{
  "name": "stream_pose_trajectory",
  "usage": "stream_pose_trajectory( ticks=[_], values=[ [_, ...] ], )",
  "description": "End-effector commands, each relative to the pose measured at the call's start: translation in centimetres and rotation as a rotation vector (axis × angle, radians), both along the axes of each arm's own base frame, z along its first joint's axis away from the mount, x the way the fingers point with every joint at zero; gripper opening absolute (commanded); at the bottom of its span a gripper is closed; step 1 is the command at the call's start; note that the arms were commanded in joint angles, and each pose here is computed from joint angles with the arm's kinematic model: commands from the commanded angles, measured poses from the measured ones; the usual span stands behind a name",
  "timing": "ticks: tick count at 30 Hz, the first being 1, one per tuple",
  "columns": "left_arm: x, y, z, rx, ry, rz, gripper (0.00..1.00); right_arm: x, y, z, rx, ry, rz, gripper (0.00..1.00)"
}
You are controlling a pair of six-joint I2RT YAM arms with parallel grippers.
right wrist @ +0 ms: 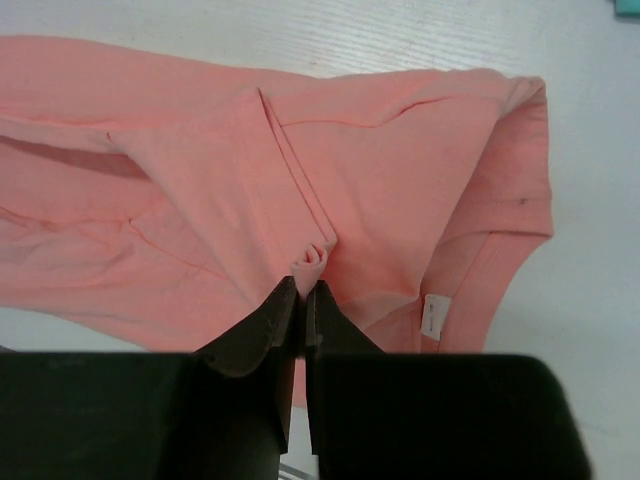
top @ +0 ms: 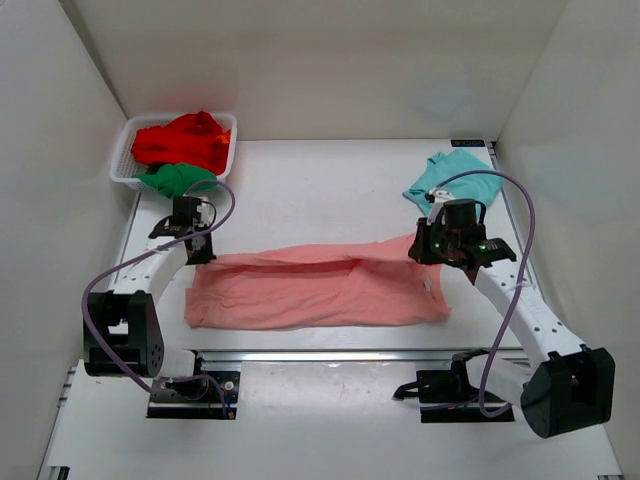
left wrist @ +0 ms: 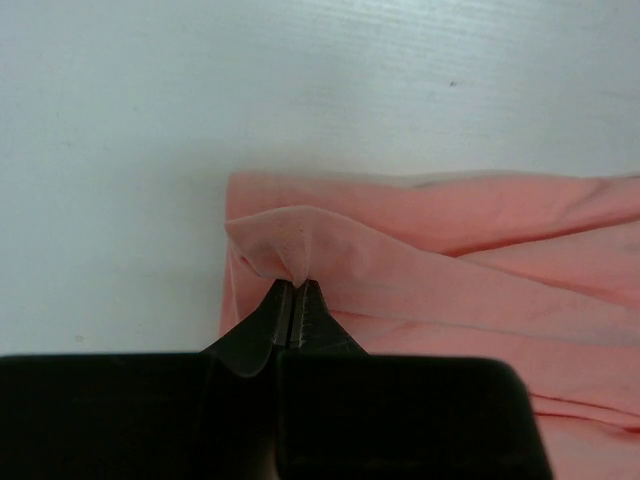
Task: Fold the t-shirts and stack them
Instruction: Fold the other side of the tshirt into a rectangle
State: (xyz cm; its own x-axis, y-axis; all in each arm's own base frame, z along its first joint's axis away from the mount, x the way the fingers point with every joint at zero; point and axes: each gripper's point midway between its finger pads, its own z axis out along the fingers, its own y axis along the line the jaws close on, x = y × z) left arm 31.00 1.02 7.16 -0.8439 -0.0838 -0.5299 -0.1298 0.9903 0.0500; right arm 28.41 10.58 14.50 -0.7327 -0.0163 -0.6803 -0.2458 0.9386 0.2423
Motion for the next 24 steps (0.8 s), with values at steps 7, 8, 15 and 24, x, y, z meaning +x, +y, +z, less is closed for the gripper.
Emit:
stream_pose_trajectory(
  ticks=[7, 8, 15, 24],
  values=[
    [-2.5, 0.9, 0.4, 0.053, -0.002, 0.006, 0.00, -3.1, -0.3, -1.3, 0.026, 0.036, -0.021, 0.00],
    [-2.6, 0.9, 0.3, 0.060, -0.003, 0.008, 0.00, -3.4, -0.4, -1.3, 0.025, 0.041, -0.023, 0.00],
    [-3.1, 0.9, -0.4, 0.053, 0.015, 0.011, 0.00, -6.1, 0.5, -3.3, 0.038, 0.131, -0.021, 0.00],
    [-3.9, 0.4, 0.4, 0.042, 0.010, -0.010, 0.03, -9.1, 0.9, -5.0, 0.036, 0.320, -0.036, 0.00]
  ],
)
